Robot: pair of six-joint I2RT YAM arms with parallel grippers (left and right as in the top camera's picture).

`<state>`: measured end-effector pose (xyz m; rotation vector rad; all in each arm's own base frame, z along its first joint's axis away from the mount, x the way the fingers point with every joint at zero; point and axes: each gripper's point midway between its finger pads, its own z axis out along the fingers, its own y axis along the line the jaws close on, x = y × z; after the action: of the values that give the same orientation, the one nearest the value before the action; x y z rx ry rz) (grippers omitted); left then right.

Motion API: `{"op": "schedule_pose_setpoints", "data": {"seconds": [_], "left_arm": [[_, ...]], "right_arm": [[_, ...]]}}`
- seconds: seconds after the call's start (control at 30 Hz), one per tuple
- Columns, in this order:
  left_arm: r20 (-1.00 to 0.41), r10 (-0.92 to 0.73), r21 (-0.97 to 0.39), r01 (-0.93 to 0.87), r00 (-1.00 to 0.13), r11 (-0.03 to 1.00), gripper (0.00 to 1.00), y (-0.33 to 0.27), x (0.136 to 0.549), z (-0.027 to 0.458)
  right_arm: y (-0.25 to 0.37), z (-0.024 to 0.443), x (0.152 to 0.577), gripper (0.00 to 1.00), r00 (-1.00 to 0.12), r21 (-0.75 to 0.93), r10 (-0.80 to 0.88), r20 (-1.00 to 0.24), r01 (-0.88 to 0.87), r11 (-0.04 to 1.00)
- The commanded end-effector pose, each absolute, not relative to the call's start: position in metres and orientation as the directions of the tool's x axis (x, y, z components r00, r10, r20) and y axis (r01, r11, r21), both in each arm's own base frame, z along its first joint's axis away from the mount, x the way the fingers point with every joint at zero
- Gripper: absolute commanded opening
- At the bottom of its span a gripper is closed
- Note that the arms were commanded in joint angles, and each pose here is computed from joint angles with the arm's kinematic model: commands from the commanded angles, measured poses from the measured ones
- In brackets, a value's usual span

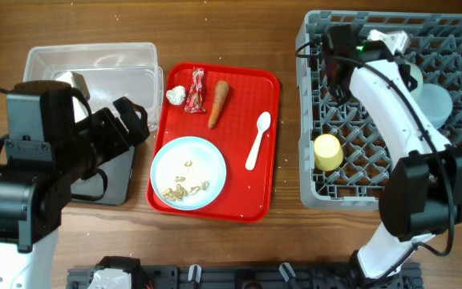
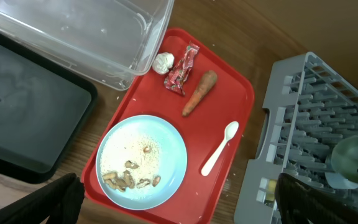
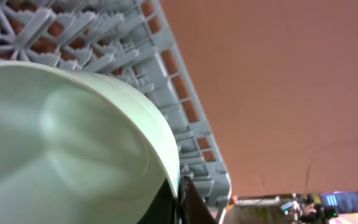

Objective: Sort waste into correct bins and load items into the dishwasher rack
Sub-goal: 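Lift the mint bowl with the right gripper into the dish rack, then lower the mint bowl upside down in the rack and release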

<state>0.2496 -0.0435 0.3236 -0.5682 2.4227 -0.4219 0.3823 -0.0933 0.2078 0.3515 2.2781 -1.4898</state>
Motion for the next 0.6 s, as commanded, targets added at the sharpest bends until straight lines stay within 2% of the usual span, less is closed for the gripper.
{"op": "schedule_pose_setpoints", "data": {"seconds": [0.0, 0.23, 0.57], "left_arm": [[-0.495, -0.493, -0.422, -0.298, -0.715, 0.856, 1.00, -0.041, 0.251, 0.326], [-0.495, -0.493, -0.422, -0.298, -0.715, 0.856, 1.00, -0.041, 0.251, 0.326], [-0.495, -0.493, -0.422, -0.298, -0.715, 0.856, 1.00, -0.041, 0.251, 0.326]], "right_arm": [[-0.100, 0.226, 0.383, 0.04, -0.893, -0.855, -0.056, -0.446, 0.407, 0.323], [-0.101, 0.225, 0.397, 0.04, -0.902, -0.871, -0.087, -0.423, 0.378, 0.312], [-0.103, 0.178, 0.395, 0.04, -0.962, -0.912, -0.069, -0.265, 0.227, 0.341]]}}
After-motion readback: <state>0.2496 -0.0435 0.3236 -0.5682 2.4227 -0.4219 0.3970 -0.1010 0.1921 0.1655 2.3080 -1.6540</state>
